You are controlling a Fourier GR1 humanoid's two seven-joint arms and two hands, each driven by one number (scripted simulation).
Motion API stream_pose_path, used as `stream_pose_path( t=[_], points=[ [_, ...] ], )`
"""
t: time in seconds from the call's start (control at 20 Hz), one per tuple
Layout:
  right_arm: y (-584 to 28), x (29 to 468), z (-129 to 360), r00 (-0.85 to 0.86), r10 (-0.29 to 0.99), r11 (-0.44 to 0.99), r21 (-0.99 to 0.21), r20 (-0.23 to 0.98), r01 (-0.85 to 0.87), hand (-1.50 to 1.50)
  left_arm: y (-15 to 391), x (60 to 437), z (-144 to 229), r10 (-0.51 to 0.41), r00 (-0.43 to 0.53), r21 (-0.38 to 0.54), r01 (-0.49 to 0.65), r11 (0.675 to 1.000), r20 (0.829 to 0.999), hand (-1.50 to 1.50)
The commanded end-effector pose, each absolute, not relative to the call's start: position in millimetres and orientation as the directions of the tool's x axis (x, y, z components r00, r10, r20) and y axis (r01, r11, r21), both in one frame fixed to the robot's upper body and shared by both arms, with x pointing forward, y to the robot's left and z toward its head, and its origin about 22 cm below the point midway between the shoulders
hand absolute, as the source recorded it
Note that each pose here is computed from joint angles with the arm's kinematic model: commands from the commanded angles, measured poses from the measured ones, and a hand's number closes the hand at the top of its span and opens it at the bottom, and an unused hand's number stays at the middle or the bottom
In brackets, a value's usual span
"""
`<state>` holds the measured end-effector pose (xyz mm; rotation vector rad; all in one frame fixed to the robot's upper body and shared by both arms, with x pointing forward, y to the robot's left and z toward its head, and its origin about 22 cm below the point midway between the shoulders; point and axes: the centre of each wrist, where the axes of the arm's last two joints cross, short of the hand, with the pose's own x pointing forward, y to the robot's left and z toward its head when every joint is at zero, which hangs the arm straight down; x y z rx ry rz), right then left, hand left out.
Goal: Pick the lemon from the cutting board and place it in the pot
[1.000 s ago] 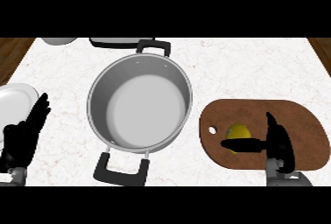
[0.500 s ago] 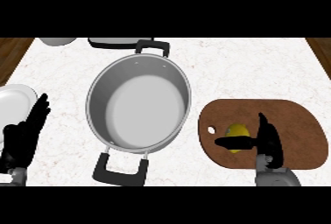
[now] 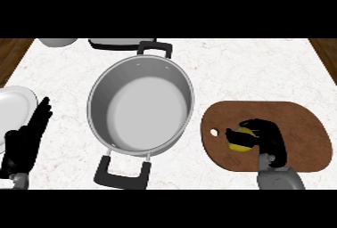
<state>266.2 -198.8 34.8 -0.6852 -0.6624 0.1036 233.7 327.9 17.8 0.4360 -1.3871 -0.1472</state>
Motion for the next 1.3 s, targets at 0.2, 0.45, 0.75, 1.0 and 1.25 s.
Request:
stream_pose_path(
  t=[0.2, 0.45, 0.75, 1.0, 1.25],
  points=[
    [-179.5, 266.3, 26.2, 0.861, 0.258, 0.773, -0.628, 0.439, 0.088, 1.5, 327.9, 233.4, 16.5, -0.347, 0.185, 0.373, -0.137, 0.918, 0.92, 0.0],
    [-67.4, 239.1, 46.2, 0.303, 0.846, 0.525, -0.782, 0.438, -0.336, 1.5, 307.4, 249.5, 26.3, -0.364, 0.139, 0.376, -0.073, 0.924, 0.921, 0.0],
    [6.7, 202.1, 65.7, -0.225, 0.953, 0.123, -0.938, 0.202, -0.324, 1.5, 295.2, 260.3, 28.4, -0.371, 0.131, 0.375, -0.005, 0.927, 0.919, 0.0],
    [32.3, 174.0, 102.8, -0.331, 0.934, 0.124, -0.99, 0.137, -0.06, 1.5, 310.0, 258.7, 19.9, -0.374, 0.174, 0.388, -0.052, 0.92, 0.911, 0.0],
    [40.6, 170.2, 144.5, -0.313, 0.936, 0.225, -0.957, 0.16, 0.184, 1.5, 313.6, 248.8, 17.4, -0.365, 0.19, 0.384, -0.075, 0.92, 0.912, 0.0]
  ],
)
